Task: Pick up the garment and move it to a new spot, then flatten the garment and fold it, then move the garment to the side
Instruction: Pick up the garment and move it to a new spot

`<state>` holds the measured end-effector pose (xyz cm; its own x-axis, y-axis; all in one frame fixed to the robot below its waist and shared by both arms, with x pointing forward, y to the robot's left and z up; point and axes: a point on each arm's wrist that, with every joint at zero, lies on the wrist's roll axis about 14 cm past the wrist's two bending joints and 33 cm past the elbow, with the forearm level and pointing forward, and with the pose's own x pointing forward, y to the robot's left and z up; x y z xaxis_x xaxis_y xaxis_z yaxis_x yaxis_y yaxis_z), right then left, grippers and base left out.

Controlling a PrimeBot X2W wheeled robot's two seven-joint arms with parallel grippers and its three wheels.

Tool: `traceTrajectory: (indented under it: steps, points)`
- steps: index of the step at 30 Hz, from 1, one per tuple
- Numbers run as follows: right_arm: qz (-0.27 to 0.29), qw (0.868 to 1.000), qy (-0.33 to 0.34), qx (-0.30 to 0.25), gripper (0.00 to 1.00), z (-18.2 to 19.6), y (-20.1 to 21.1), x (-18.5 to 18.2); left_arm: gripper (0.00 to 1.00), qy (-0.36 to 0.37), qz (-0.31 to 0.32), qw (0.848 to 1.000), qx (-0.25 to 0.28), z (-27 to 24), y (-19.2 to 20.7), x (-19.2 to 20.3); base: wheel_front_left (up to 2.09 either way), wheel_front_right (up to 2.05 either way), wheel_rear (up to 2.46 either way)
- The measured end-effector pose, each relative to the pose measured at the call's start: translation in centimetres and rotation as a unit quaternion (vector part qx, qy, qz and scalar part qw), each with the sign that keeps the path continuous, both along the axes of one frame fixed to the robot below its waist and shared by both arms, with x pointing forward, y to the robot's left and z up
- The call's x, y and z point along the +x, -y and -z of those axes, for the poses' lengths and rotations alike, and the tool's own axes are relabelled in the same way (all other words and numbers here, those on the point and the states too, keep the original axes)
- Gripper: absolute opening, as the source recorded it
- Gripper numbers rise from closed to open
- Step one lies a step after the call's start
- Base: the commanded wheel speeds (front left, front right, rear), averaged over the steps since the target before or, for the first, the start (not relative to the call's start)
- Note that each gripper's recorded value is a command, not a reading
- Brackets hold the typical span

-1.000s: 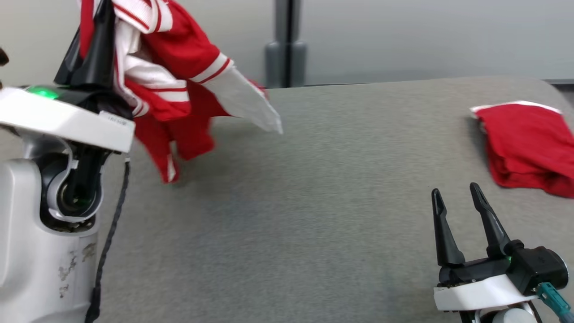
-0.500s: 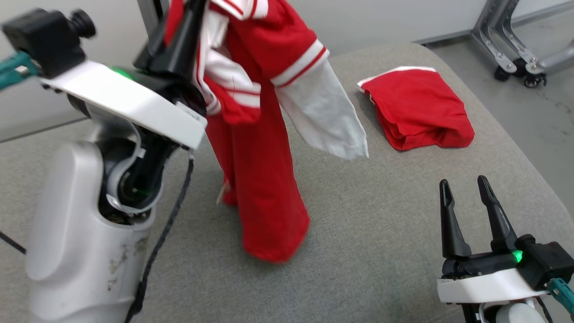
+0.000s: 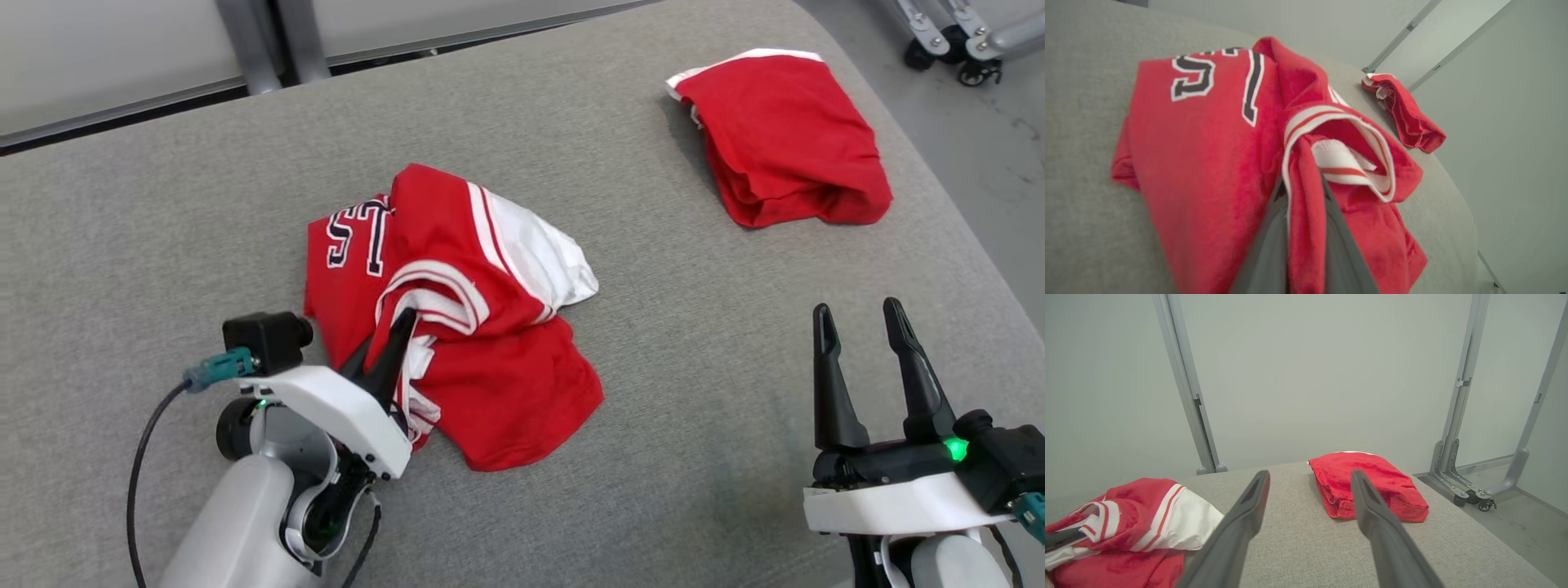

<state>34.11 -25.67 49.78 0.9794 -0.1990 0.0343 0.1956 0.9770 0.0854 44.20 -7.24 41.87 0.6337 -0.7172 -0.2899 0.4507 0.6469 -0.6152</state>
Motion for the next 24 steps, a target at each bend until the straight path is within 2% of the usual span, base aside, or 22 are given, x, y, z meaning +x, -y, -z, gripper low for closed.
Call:
traceTrajectory:
  steps: [3, 4, 5, 6, 11, 17, 18, 24]
  points:
    - [-0.015, 1.0, -0.002, 0.0, 1.0, 0.3, -0.8, 0.7, 0.0, 0.001, -0.021, 1.0, 0.003, 1.1, -0.9, -0.3, 0.0, 0.0, 0.0]
    - [-0.02, 1.0, -0.001, 0.001, 1.0, 0.2, -1.1, 0.9, 0.12, 0.015, -0.026, 0.999, 0.011, 1.2, -1.3, -0.3, 0.0, 0.0, 0.0]
    - [-0.025, 1.0, 0.001, 0.002, 1.0, 0.2, -1.4, 1.1, 0.73, 0.034, -0.033, 0.999, 0.019, 1.0, -1.6, -0.2, 0.0, 0.0, 0.0]
    - [-0.031, 1.0, 0.002, 0.002, 1.0, 0.1, -1.8, 1.2, 1.0, 0.055, -0.044, 0.997, 0.027, 0.8, -2.2, 0.1, 0.0, 0.0, 0.0]
    - [-0.074, 0.997, 0.004, 0.008, 1.0, 0.2, -4.6, 1.4, 1.0, 0.149, -0.107, 0.981, 0.067, -1.3, -5.4, 0.7, 0.0, 0.0, 0.0]
    - [-0.134, 0.991, 0.012, 0.018, 1.0, 0.0, -8.6, 1.2, 1.0, 0.157, -0.21, 0.962, 0.077, -2.7, -11.0, -1.0, 0.0, 0.0, 0.0]
    - [-0.154, 0.988, 0.014, 0.022, 1.0, 0.0, -9.9, 1.1, 1.0, 0.18, -0.25, 0.949, 0.068, -4.8, -13.3, -1.5, 0.0, 0.0, 0.0]
    - [-0.209, 0.977, 0.03, 0.026, 1.0, -1.0, -13.4, 0.9, 1.0, 0.232, -0.33, 0.91, 0.097, -7.6, -19.9, -6.0, 0.0, 0.0, 0.0]
